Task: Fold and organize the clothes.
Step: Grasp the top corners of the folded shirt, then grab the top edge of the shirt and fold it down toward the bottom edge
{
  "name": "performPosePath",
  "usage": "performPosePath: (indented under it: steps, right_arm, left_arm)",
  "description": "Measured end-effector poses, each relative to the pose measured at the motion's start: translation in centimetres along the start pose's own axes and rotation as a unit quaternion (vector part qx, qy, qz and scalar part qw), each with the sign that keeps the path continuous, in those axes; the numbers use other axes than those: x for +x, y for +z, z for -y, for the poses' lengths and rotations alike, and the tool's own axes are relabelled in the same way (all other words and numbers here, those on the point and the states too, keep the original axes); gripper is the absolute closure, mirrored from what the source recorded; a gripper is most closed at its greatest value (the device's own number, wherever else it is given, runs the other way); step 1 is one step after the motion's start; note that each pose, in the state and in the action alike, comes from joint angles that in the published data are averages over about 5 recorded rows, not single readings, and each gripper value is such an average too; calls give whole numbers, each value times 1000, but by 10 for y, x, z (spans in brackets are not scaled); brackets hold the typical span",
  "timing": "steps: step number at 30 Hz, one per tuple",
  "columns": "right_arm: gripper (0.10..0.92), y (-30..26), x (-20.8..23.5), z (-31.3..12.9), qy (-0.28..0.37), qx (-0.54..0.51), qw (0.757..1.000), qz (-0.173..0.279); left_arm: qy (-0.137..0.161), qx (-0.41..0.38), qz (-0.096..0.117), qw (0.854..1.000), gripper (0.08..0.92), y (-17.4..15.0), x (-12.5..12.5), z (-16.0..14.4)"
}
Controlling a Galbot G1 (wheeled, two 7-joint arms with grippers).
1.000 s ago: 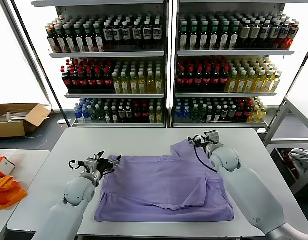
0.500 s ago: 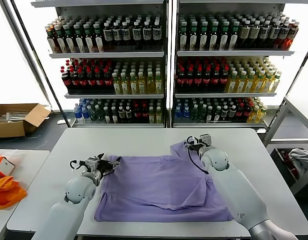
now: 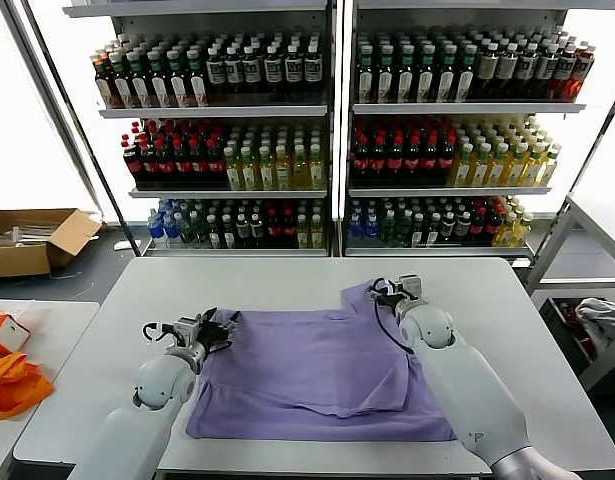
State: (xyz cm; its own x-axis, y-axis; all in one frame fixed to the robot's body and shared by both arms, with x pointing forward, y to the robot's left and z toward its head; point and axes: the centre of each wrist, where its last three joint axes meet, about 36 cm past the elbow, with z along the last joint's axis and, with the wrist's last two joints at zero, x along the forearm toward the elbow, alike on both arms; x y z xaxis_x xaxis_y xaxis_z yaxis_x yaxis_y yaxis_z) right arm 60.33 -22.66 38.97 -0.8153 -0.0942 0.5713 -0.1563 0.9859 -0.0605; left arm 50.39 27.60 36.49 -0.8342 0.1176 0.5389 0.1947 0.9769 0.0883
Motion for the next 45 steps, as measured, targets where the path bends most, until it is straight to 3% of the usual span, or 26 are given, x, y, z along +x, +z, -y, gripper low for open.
performPosePath:
  steps: [12, 16, 37, 45]
  right_arm:
    - [817, 16, 5, 1, -1, -7, 1000, -5]
    - [907, 17, 8, 2, -3, -18, 1000, -1]
    - [914, -4, 60, 2, -18, -41, 996, 82]
    - [914, -10, 89, 4, -11, -36, 993, 116]
  left_arm:
    - [5, 0, -4, 1000, 848, 5, 3, 3]
    - [4, 2, 3, 1000, 906, 5, 2, 6]
    - [14, 15, 81, 997, 911, 0, 23, 6]
    - [14, 15, 96, 995, 911, 1, 38, 5]
